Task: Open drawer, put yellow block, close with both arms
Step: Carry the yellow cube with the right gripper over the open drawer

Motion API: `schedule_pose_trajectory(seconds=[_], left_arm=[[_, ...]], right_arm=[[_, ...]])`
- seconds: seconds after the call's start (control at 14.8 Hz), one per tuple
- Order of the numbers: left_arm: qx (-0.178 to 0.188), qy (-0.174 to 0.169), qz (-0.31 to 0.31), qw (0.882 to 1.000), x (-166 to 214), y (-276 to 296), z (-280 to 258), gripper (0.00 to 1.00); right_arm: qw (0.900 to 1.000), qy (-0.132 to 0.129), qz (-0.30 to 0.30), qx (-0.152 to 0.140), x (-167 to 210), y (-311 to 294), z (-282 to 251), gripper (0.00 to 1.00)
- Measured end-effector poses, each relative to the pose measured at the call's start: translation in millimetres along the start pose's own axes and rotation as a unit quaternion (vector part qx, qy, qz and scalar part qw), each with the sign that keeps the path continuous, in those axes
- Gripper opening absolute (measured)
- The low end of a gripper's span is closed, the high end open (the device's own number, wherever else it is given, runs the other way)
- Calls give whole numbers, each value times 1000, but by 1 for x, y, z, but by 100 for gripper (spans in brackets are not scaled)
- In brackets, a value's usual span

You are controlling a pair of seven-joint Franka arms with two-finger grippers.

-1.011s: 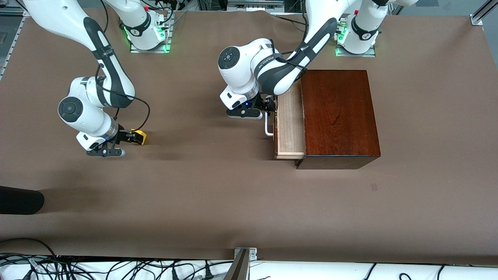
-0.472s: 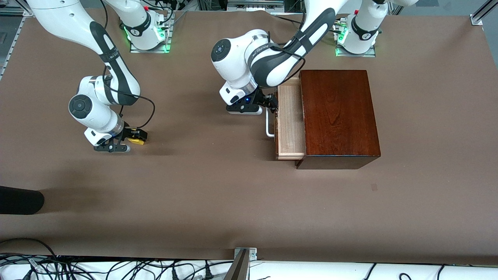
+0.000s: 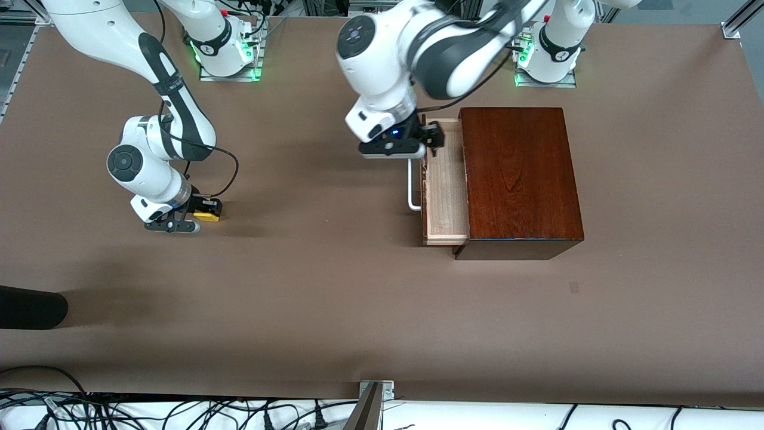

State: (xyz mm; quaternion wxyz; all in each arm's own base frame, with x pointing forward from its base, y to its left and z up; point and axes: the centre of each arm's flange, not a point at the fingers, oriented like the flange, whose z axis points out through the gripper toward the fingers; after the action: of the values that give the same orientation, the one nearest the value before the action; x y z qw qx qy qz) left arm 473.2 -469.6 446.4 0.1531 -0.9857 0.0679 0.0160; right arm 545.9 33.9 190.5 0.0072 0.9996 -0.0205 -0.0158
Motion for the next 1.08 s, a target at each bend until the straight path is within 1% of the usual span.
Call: schedule_pose_trajectory(seconds=[0.2,0.34,0.54,0.67,0.81,0.94,1.08], left_arm=[[-7,-18,23,1000,27,-85,-35,100],[-19,-21,16,999,44,-145,-49,100],[-69,-36,-14,997,62,-235,-56,100],[-100,-42,-9,994,73,-302,-49,100],[-115,-42,12,992,80,-358,-38,100],[-120,-35,7,992,81,-399,-31,100],[-138,-16,-14,990,74,-425,-24,100]], right_arm=[[1000,5,-7,3,1,-8,-5,55],[1000,12,-24,10,4,-28,-20,55],[997,5,-69,19,13,-68,-62,55],[994,2,-108,26,19,-105,-100,55],[989,0,-143,35,21,-147,-137,55],[983,8,-178,45,18,-189,-170,55],[973,23,-223,53,9,-231,-195,55]])
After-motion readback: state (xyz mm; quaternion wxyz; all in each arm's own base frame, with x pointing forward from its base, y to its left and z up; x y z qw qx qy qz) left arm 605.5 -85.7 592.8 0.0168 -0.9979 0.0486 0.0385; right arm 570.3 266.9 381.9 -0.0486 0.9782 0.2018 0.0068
